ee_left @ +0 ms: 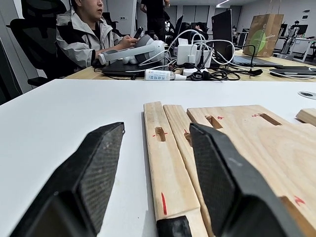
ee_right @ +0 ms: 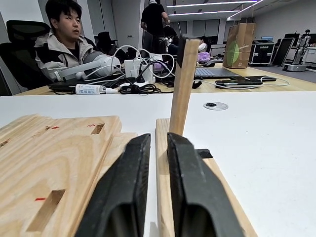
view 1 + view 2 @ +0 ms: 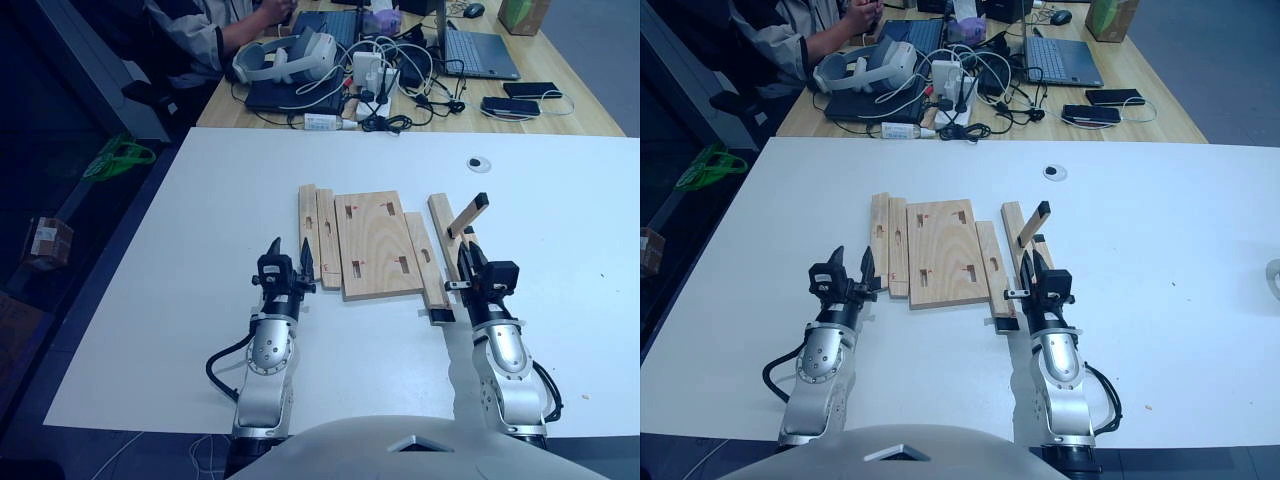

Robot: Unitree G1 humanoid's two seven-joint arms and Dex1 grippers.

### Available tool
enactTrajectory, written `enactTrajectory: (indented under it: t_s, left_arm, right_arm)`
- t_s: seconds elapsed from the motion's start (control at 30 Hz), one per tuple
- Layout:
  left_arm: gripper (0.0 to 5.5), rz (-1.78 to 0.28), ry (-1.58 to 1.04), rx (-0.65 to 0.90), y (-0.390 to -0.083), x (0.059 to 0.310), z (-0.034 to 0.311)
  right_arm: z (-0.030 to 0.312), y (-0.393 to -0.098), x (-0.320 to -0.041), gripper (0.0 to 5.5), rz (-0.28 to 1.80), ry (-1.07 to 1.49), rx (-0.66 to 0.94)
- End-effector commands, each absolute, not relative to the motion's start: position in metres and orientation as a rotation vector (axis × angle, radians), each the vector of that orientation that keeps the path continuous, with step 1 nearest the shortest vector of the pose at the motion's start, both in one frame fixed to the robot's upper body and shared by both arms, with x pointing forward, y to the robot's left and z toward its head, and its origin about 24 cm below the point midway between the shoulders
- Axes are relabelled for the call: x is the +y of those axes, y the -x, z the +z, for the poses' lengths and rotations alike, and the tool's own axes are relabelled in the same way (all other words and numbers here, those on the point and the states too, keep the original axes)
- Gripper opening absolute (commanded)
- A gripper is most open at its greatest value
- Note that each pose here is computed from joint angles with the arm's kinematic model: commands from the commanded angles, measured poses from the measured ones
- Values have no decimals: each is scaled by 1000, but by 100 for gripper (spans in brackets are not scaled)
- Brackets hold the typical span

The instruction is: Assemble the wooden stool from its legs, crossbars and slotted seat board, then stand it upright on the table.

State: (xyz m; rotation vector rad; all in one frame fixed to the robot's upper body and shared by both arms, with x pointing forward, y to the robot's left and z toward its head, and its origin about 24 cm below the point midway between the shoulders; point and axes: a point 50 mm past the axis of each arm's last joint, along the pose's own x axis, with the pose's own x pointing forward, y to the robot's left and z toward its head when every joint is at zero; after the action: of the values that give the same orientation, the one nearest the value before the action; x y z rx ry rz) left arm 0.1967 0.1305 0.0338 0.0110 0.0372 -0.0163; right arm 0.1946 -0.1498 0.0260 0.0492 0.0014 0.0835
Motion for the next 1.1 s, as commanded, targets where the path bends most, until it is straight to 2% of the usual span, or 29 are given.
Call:
enactTrajectory:
  t_s: [0.03, 0.13, 0.17, 1.1]
  left_arm:
    - [242, -51, -13, 27, -201, 127, 34]
    - [242, -54, -3, 22, -202, 126, 34]
    - [235, -54, -6, 22, -203, 127, 34]
    - [246, -125, -80, 42, -207, 124, 33]
  right_arm:
    - [27, -199, -149, 75, 82, -59, 1]
    - [27, -201, -149, 75, 80, -63, 1]
    - [27, -201, -149, 57, 81, -63, 2]
    - [27, -206, -135, 65, 139, -66, 2]
